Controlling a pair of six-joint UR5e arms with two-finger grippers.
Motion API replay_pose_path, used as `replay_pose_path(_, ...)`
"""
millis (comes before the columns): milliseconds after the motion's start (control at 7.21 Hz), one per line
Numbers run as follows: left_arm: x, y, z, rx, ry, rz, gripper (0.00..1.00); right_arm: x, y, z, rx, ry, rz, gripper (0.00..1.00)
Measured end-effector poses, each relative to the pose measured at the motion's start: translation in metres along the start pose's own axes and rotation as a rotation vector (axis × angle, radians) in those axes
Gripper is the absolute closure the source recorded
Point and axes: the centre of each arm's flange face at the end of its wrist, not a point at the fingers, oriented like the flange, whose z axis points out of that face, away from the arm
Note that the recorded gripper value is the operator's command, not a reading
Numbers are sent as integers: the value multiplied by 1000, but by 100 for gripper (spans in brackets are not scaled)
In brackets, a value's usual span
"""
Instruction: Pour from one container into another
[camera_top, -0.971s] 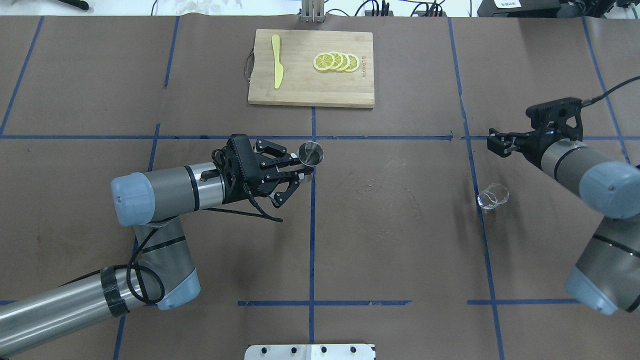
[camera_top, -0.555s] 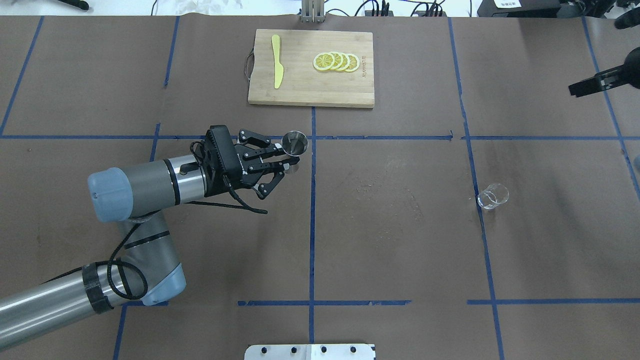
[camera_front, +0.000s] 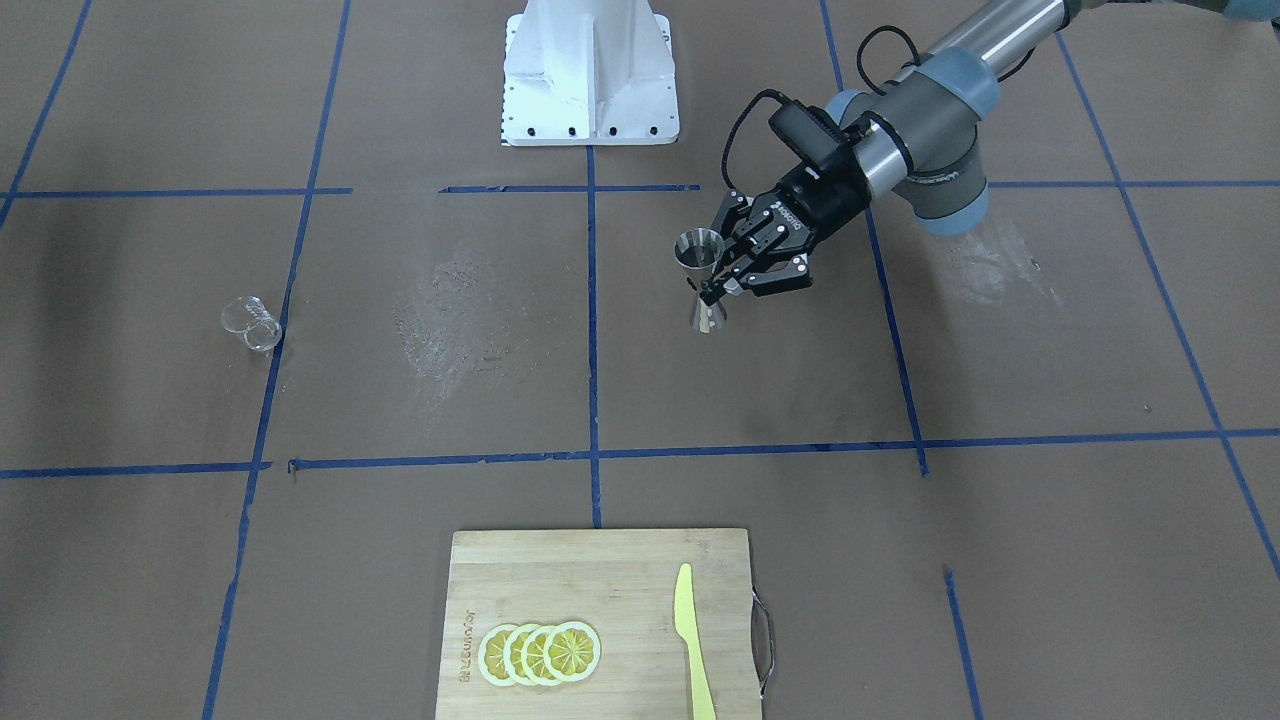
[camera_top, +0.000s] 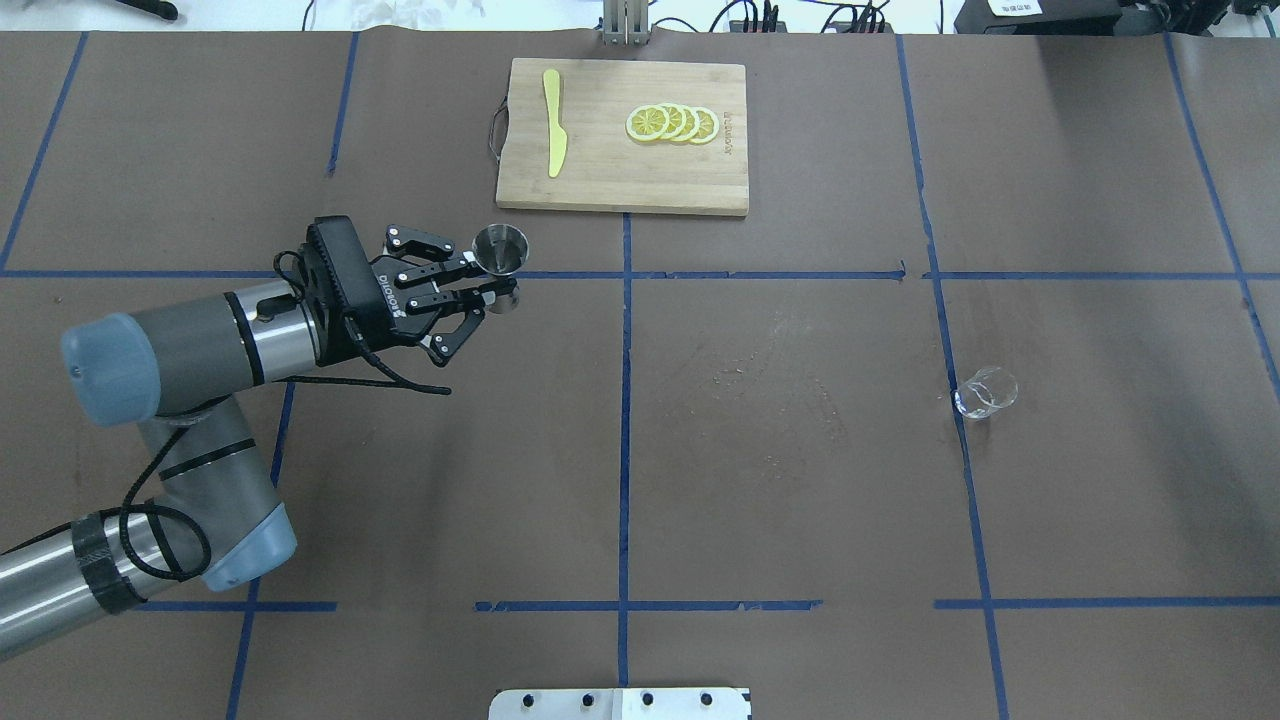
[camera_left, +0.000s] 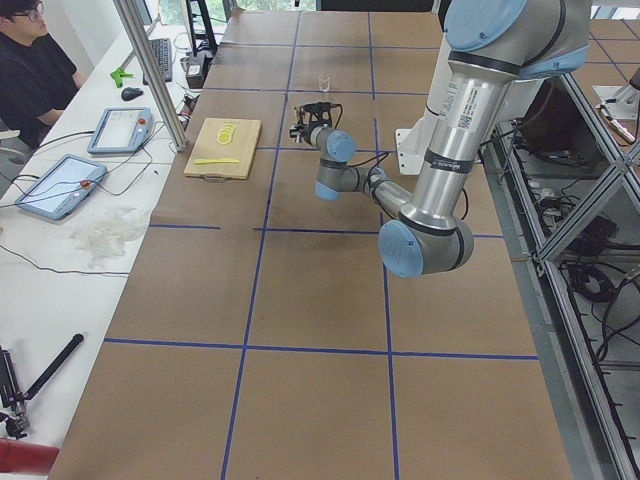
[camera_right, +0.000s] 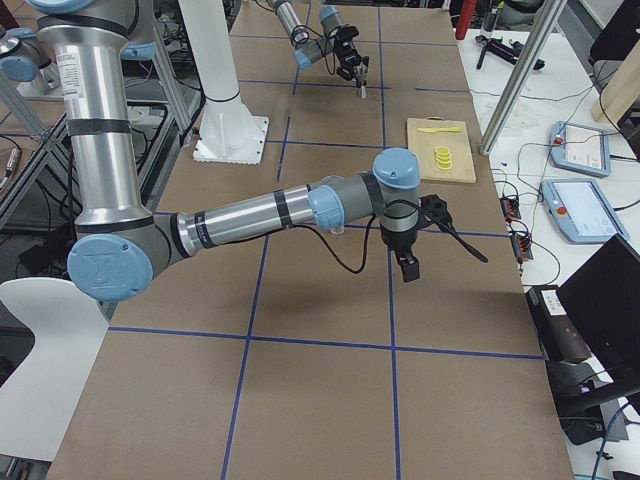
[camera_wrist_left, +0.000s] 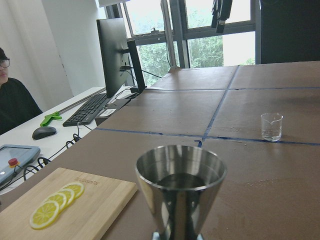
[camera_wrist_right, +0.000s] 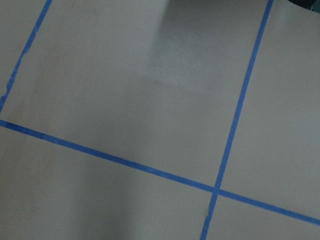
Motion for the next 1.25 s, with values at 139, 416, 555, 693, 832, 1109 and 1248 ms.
replay_pose_path(139, -14, 14, -22, -8, -16, 4, 100, 14, 15, 2, -24, -11, 10, 0)
replay_pose_path(416, -39, 56, -86, -18, -42, 5, 100, 34, 45, 11, -64, -19, 20, 0)
replay_pose_path(555, -45, 75, -119, -23, -54, -8, 100, 40, 59, 17, -81, -15, 34, 0)
replay_pose_path(693, -47, 88, -150, -32, -64, -35, 100, 44, 69, 21, -92, -14, 47, 0)
replay_pose_path(832, -46, 96, -181, -44, -77, -85, 100, 46, 75, 23, -98, -16, 56, 0)
replay_pose_path(1109, -52, 103, -221, -23, -199, -250, 100, 47, 78, 24, -101, -17, 62, 0)
replay_pose_path(1248, -54, 109, -233, -8, -265, -311, 100, 47, 79, 24, -101, -16, 63, 0)
